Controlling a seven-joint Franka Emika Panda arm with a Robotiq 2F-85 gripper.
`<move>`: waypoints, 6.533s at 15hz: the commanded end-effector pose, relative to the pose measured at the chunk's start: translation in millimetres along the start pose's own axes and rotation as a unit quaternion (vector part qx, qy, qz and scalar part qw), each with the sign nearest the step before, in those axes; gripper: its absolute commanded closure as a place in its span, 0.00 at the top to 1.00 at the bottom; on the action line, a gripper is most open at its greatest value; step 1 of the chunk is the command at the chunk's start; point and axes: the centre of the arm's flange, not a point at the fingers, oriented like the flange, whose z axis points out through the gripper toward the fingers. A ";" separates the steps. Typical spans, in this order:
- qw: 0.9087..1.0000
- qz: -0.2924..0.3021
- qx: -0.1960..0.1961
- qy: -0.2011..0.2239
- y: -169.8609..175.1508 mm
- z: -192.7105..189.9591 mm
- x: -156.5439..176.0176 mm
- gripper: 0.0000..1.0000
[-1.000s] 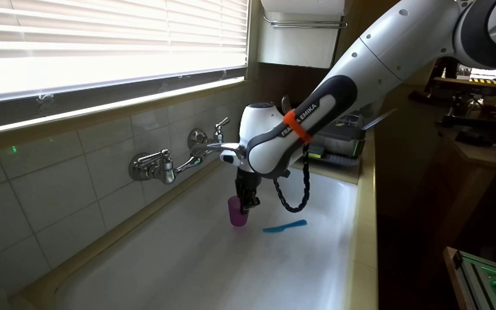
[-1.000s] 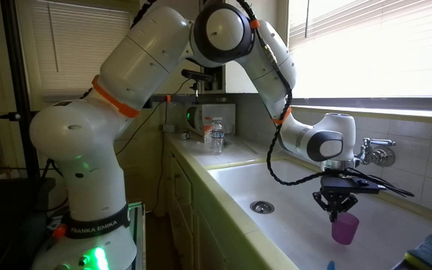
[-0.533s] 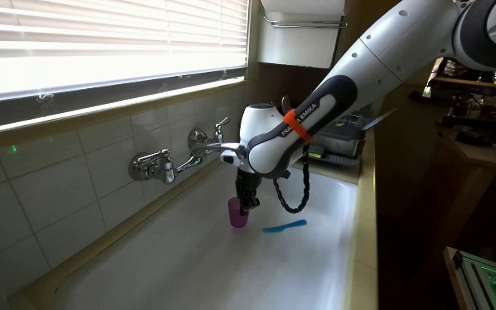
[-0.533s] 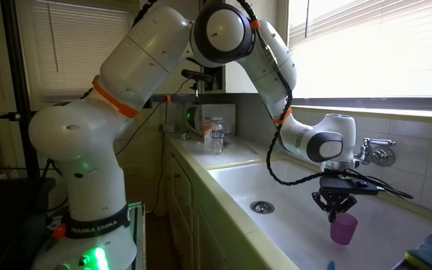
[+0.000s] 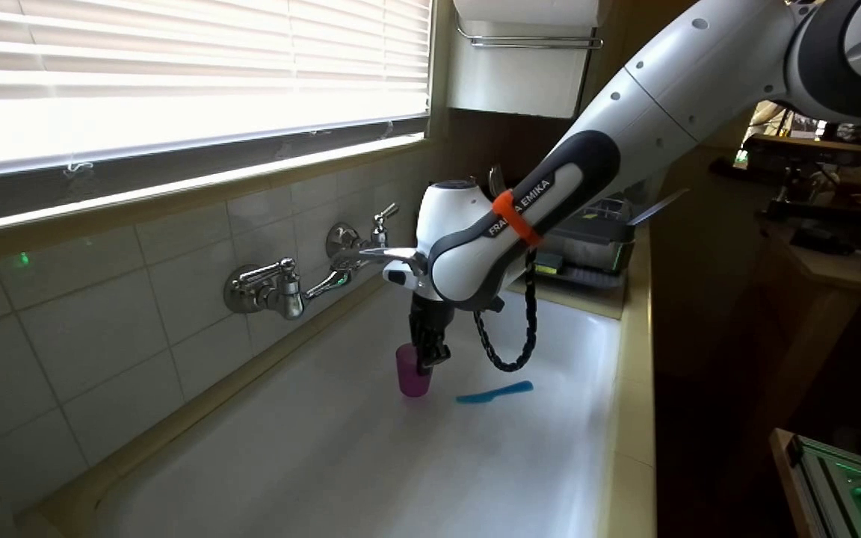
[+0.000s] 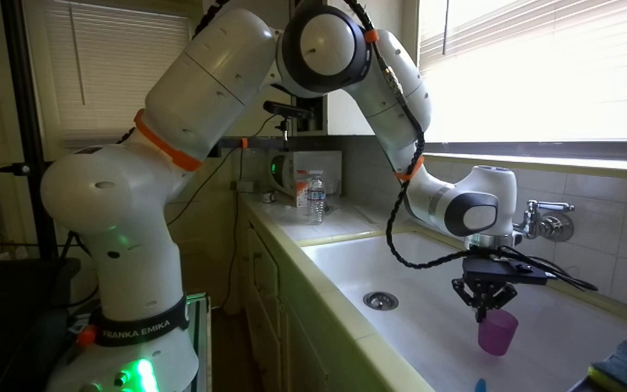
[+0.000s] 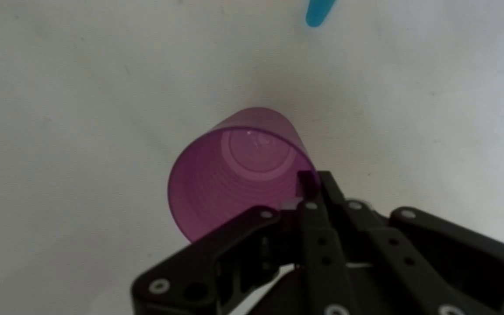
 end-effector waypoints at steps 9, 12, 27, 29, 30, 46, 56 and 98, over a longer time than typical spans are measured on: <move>0.992 0.125 0.007 0.011 20.8 22.3 -58.4 0.01; 0.990 0.139 0.007 0.007 30.6 36.9 -72.5 0.01; 0.995 0.099 -0.007 -0.006 20.6 38.5 -42.1 0.01; 0.995 0.095 -0.006 -0.010 19.7 38.6 -40.5 0.31; 0.996 0.094 -0.004 -0.011 18.3 40.5 -39.8 0.36; 0.996 0.090 -0.011 0.022 10.1 1.9 -28.2 1.00; 0.993 0.116 0.032 -0.011 -11.0 -63.5 -42.3 1.00; 0.916 0.398 0.039 0.040 -62.7 -242.6 13.7 1.00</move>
